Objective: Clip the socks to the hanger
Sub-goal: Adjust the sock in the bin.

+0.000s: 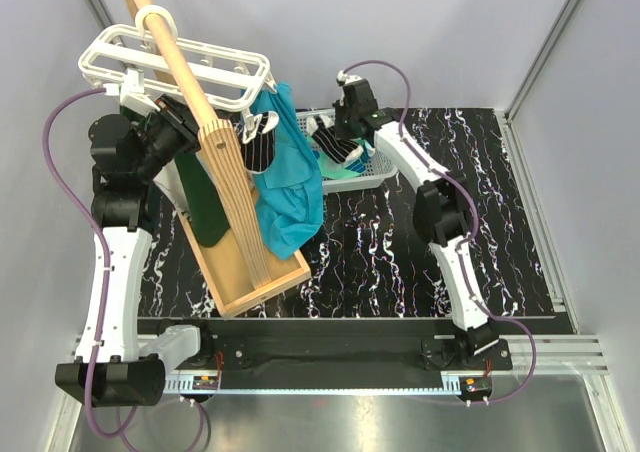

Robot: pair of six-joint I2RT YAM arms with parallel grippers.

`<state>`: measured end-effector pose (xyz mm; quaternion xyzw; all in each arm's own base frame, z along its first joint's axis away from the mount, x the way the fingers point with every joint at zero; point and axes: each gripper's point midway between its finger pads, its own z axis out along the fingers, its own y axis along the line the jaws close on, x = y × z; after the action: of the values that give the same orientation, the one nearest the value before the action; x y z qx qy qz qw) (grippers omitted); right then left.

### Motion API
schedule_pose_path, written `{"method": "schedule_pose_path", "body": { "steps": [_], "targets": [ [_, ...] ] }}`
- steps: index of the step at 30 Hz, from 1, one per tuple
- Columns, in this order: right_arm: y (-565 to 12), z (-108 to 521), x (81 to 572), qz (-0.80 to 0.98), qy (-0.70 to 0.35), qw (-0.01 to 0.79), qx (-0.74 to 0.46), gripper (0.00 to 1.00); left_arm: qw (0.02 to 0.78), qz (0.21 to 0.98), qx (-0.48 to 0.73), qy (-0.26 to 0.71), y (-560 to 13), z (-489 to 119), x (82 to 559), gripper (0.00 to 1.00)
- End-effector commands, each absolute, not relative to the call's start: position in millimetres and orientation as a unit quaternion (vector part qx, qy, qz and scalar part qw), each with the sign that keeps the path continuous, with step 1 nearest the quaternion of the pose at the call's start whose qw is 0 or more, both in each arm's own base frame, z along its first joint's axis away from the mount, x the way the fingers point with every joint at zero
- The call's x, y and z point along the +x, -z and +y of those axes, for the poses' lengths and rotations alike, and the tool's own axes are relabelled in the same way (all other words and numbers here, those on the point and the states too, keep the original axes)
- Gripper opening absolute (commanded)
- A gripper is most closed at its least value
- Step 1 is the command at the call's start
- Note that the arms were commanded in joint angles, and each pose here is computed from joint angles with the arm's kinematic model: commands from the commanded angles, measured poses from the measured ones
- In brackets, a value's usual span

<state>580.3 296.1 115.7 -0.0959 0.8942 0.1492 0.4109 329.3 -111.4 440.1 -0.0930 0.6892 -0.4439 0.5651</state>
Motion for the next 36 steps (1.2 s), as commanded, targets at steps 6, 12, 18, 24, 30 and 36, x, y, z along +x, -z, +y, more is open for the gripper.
{"method": "schedule_pose_path", "body": {
  "steps": [6,12,18,24,30,36],
  "targets": [
    [-190,252,588,0.868,-0.134,0.476,-0.041,0.0,0.556,0.689,-0.072,0.459,-441,-120,319,0.0],
    [-145,234,586,0.891,-0.117,0.437,-0.024,0.12,0.554,0.69,-0.072,0.461,-440,-120,319,0.0],
    [-117,228,593,0.9,-0.111,0.422,-0.027,0.24,0.551,0.691,-0.071,0.462,-438,-121,319,0.0],
    [-119,246,587,0.9,-0.149,0.403,-0.071,0.43,0.551,0.691,-0.069,0.464,-437,-122,319,0.0],
    [-150,248,580,0.887,-0.147,0.427,-0.095,0.69,0.547,0.689,-0.069,0.47,-435,-123,320,0.0],
    [-166,253,586,0.874,-0.101,0.454,-0.137,0.88,0.546,0.687,-0.068,0.474,-436,-124,318,0.0]
  ]
}}
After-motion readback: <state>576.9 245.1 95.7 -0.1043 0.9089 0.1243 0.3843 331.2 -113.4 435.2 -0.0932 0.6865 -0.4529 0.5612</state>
